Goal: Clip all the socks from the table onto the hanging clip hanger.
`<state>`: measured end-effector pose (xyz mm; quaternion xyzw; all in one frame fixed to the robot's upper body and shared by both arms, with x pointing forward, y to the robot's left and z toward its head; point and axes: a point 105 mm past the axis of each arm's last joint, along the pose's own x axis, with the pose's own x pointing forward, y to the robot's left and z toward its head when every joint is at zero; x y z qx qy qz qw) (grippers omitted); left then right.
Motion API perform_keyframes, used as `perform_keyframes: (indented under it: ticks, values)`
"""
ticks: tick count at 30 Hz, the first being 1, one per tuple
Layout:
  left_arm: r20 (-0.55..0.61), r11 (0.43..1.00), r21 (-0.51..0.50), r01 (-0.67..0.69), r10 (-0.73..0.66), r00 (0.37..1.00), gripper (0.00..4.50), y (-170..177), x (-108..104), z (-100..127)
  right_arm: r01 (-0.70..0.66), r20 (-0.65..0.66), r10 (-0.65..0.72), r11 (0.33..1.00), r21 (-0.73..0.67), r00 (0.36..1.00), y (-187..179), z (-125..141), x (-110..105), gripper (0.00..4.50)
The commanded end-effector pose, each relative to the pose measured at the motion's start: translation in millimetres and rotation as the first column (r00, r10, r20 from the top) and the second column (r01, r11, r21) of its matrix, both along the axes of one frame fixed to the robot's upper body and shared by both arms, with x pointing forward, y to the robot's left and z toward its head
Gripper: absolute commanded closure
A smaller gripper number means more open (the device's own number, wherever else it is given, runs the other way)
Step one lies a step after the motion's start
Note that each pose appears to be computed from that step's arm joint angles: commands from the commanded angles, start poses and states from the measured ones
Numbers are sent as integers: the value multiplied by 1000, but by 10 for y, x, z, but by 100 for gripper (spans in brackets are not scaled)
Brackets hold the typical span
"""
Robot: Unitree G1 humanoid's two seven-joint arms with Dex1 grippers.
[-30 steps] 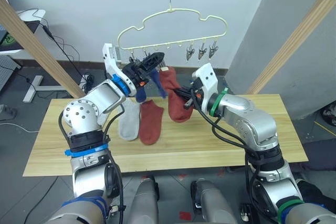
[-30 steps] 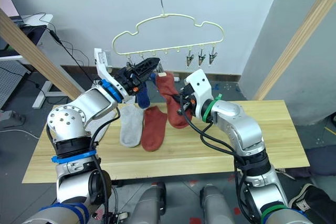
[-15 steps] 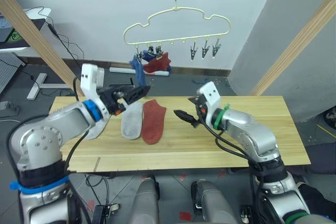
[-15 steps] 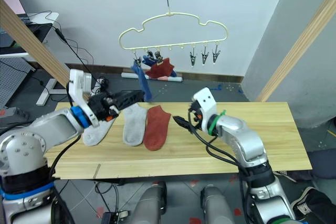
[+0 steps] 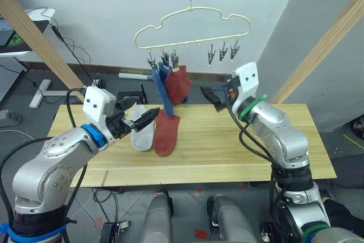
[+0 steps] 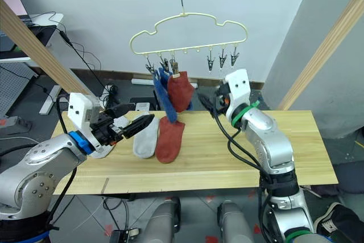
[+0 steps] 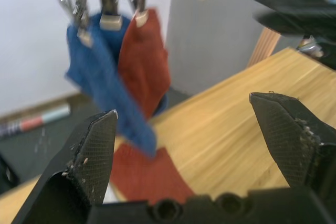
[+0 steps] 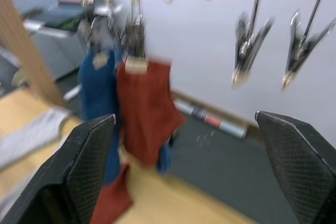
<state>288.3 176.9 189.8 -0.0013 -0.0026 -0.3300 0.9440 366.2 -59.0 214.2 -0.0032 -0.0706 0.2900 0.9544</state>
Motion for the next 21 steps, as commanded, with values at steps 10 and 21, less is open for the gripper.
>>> perform_keyframes:
  ticks: [10,21]
  values:
    - [187,998,36,50,-56,981,0,-133,-97,181,170,69,-175,982,81,982,-33,216,381,128]
    - [179,1000,18,9,-12,984,0,-109,-60,139,190,70,-200,974,123,977,8,280,528,128]
